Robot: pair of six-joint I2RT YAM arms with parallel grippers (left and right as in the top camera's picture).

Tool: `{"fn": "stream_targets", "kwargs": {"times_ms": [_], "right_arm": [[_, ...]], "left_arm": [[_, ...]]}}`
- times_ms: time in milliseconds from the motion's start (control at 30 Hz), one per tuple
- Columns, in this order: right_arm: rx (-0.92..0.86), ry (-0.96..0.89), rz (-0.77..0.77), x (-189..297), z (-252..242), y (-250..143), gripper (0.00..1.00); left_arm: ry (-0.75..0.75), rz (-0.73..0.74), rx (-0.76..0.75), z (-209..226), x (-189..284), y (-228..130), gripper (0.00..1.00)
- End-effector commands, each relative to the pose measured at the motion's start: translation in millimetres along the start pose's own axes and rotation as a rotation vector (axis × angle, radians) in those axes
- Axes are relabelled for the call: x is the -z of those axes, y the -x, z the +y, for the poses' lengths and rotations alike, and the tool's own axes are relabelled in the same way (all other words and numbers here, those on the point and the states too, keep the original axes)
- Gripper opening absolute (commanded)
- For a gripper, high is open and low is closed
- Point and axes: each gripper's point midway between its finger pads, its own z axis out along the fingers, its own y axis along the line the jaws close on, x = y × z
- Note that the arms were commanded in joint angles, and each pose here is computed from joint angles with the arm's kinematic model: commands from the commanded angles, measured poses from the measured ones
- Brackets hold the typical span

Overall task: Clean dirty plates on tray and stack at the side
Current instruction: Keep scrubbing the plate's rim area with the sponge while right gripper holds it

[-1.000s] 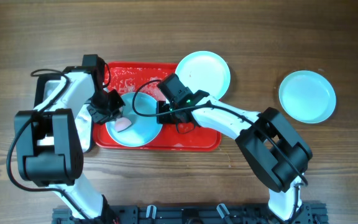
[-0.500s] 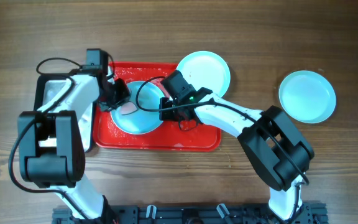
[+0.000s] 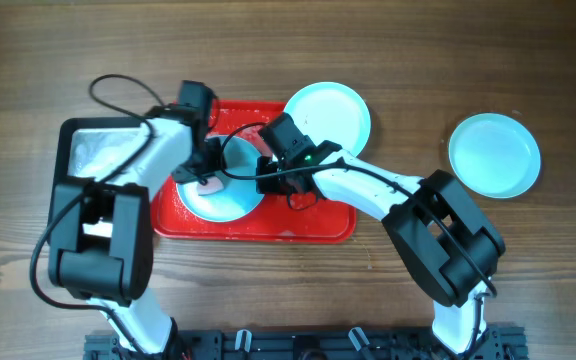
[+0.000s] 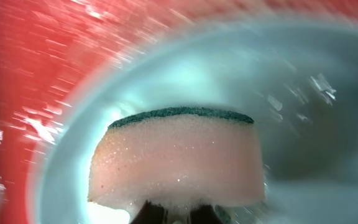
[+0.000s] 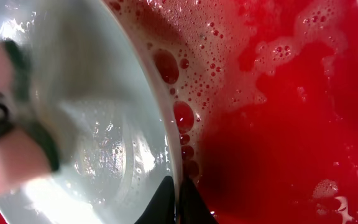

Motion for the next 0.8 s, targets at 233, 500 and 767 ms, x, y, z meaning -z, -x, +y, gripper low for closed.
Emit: {"fn": "stream_targets", "kwargs": {"times_ms": [233,500,767], "right_arm": [[0.043,-0.065,0.103,-27.4,-24.2,-33.0,0.04],[0.036,-0.068,0.099,-26.9,-26.3,-30.9,0.04],[0.036,-0.061,0.1,-26.9,-25.4,-30.6,0.04]], "left_arm": [[-0.006,0.054,-0.185,-45.4,-24.7,-42.6,0.04],[0.129,0.103,0.119,40.6,-25.0,-26.2,0.04],[0.243,0.191,0.251,95.7,-18.4,-40.5,0.04]]}}
